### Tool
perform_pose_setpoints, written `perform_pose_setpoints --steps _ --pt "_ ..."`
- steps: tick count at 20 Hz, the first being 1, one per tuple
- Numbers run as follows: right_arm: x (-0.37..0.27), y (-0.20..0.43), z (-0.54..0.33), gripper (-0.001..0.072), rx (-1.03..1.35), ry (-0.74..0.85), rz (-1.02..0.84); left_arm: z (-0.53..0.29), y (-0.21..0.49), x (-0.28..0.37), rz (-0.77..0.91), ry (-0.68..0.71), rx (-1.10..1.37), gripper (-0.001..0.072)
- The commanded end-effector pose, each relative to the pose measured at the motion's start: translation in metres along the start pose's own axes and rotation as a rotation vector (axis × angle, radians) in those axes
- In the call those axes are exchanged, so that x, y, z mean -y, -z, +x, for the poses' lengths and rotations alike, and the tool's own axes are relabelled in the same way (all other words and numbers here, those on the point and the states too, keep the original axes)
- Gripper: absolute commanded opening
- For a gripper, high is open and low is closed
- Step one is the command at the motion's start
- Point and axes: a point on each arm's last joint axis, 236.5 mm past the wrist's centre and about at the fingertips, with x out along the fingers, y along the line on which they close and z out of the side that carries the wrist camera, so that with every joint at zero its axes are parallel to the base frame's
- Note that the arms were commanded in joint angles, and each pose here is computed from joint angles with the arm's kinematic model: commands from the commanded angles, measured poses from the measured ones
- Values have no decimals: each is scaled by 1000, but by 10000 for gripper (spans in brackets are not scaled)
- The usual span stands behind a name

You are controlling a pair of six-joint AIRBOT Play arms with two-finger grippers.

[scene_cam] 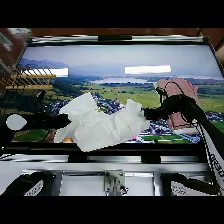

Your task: Fold the shirts.

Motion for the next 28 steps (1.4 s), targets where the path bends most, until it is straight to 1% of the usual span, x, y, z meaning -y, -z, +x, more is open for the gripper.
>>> perform_pose_setpoints --steps 1,3,4,6,8,10,12,13,14,15,17,18,20,21,23,25,28 --pt "-12 -22 -32 48 65 0 -73 -19 -34 3 38 -10 96 34" --pt "-21 -51 -88 47 184 -3 -109 -61 -84 13 69 0 241 34" --pt "-26 -72 -128 47 290 2 -122 -91 -114 20 83 5 336 34" --pt "-37 -110 -217 47 545 13 -140 -163 -167 41 105 27 546 34" --pt "-53 -136 -310 47 815 12 -154 -249 -209 82 139 113 794 34" --pt "-78 -146 -388 47 1056 -11 -181 -329 -229 130 160 259 1025 34" --pt "-104 -148 -449 47 1232 -69 -200 -394 -234 166 165 404 1214 34" --pt "-114 -148 -472 47 1295 -101 -203 -414 -233 177 189 432 1275 34" --pt "-120 -146 -491 48 1347 -110 -212 -426 -229 185 252 419 1313 34" --pt "-123 -145 -502 48 1375 -107 -220 -426 -226 190 338 371 1323 34" --pt "-122 -142 -495 48 1334 -81 -236 -396 -217 187 465 267 1214 35" --pt "-119 -138 -476 48 1255 -63 -248 -368 -210 178 514 197 1102 34" --pt "-113 -121 -420 48 1013 -53 -267 -294 -183 133 568 23 778 32" --pt "-110 -108 -389 48 869 -60 -272 -257 -163 103 542 -42 608 32" --pt "-99 -77 -329 48 593 -89 -241 -196 -123 55 457 -105 360 31" --pt "-81 -45 -272 48 368 -108 -187 -145 -87 23 381 -114 220 31" --pt "-60 12 -197 48 72 -154 -63 -88 -34 -19 238 -129 86 32"
